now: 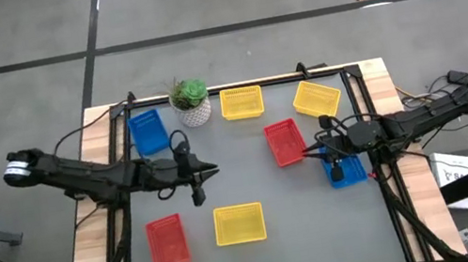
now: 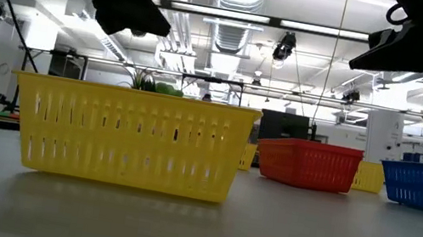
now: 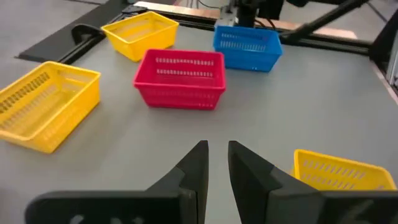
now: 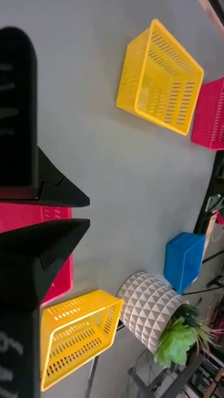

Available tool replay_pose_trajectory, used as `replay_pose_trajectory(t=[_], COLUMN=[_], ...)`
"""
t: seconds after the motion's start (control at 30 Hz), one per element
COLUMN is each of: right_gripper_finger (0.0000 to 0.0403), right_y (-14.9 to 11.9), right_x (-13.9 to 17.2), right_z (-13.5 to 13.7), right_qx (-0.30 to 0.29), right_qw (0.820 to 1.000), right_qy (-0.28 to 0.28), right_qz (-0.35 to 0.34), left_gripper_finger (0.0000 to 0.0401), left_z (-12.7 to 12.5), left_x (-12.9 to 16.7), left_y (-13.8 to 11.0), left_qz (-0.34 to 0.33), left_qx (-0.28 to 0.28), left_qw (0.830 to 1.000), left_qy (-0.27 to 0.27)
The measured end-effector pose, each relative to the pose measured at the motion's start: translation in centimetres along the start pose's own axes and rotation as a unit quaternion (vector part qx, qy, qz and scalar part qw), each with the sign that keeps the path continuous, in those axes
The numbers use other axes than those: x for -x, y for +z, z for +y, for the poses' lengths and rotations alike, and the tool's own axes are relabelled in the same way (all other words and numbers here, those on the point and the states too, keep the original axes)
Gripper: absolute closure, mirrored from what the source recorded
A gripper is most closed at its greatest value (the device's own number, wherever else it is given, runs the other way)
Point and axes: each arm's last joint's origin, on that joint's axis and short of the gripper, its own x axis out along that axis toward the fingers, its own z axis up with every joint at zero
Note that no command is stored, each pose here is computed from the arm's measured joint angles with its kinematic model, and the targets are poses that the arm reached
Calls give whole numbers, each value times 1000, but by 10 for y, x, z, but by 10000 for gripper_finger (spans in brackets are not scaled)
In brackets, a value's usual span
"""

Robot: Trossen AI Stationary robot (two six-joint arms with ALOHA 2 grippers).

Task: Stack baskets by color
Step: Stack the bottom left yellow bin on top of the top left yellow bin

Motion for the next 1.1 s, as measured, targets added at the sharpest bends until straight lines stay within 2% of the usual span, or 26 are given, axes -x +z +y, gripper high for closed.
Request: replay_pose_trajectory(t=[0.17, 0.33, 0.63, 0.8, 0.97, 1.1], right_gripper_finger=[369, 369, 364, 333, 290, 269], right_y=[-1, 4, 10, 20, 29, 38], right_x=[-1, -2, -19, -32, -46, -60], right_z=[0, -1, 3, 4, 5, 11], right_qx=[1, -14, -44, -46, -69, -81], right_qw=[1000, 999, 998, 998, 997, 996], right_qy=[-3, -10, -9, -8, -4, 7], right_qz=[-6, -33, -53, -50, -35, -22], left_gripper_finger=[356, 356, 356, 356, 356, 356], left_z=[-11, -31, -66, -74, -73, -72], left_x=[-14, -22, -11, -5, -5, -5], left_y=[-4, -11, -20, -26, -29, -30], left_qz=[-7, -2, 9, 14, 23, 19], left_qx=[-3, -13, -41, -51, -62, -105], left_qw=[1000, 998, 991, 989, 989, 985], left_qy=[-18, -61, -125, -141, -136, -136])
